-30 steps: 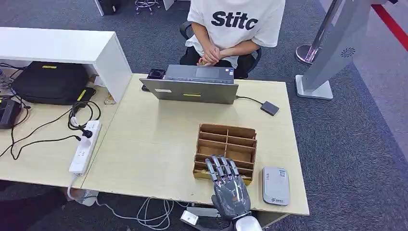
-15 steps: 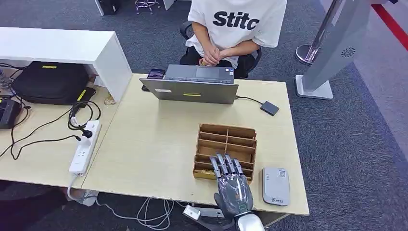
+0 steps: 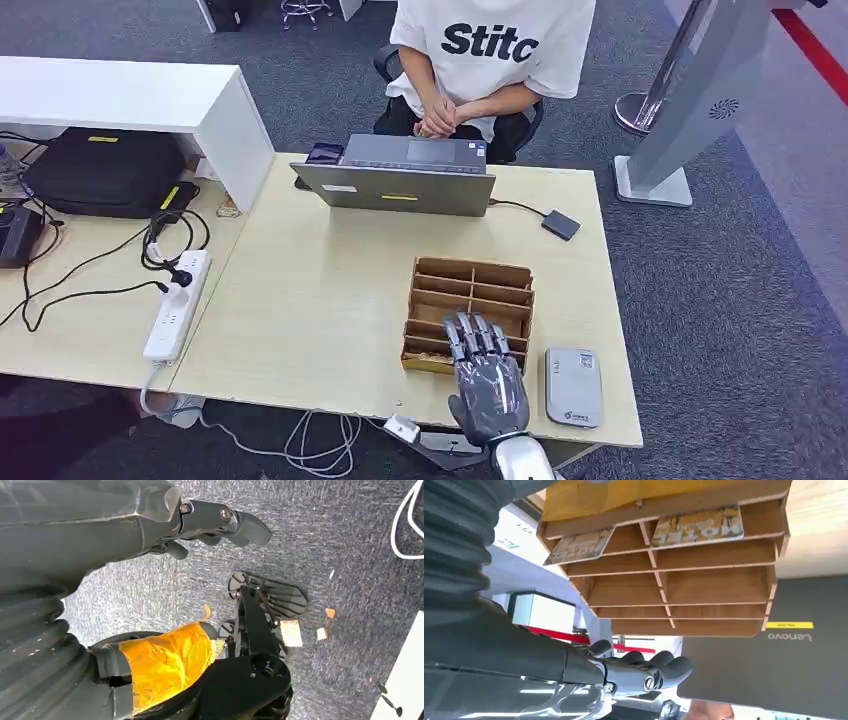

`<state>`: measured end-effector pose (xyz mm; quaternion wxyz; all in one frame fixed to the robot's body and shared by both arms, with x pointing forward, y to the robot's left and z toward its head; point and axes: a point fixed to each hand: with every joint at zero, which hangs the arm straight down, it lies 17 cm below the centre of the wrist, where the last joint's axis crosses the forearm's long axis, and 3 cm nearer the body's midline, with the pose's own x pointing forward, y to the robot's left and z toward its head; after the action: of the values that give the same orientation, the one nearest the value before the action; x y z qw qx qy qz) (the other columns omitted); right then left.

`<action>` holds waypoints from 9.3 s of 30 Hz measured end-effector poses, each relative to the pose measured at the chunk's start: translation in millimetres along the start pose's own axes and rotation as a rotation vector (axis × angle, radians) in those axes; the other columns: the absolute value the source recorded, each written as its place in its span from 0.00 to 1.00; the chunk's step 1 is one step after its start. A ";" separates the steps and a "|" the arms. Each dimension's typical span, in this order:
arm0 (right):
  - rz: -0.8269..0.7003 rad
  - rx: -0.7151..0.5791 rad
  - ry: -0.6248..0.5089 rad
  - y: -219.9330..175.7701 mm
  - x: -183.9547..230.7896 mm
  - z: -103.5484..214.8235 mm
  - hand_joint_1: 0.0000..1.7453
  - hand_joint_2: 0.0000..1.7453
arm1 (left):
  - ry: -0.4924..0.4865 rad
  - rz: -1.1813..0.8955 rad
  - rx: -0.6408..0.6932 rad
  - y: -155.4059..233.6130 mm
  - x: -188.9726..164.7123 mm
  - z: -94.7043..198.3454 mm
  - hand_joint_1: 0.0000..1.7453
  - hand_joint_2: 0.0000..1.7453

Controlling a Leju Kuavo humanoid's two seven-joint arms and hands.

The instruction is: Pass the card to the sensor for recognition and then transmit it.

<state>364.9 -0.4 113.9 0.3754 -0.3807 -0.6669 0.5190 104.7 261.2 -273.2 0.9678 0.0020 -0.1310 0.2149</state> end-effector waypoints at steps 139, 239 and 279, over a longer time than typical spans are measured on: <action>-0.003 -0.301 0.000 -86.2 -122.7 18.8 0.00 1.00 | 0.000 -0.194 -0.061 0.3 1.3 0.8 0.00 1.00; 0.138 -0.082 0.079 27.2 -179.5 -2.3 1.00 1.00 | 0.001 -0.291 -0.075 -0.7 -0.3 1.0 0.00 1.00; -0.213 -0.388 -0.085 -188.6 -118.0 -113.2 1.00 1.00 | 0.013 -0.387 -0.102 -11.7 4.2 1.0 0.00 1.00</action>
<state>494.5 -92.6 306.3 0.3193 -0.3507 -0.8061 0.3540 113.1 252.3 -270.5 0.9907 -0.0233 -0.1329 0.0182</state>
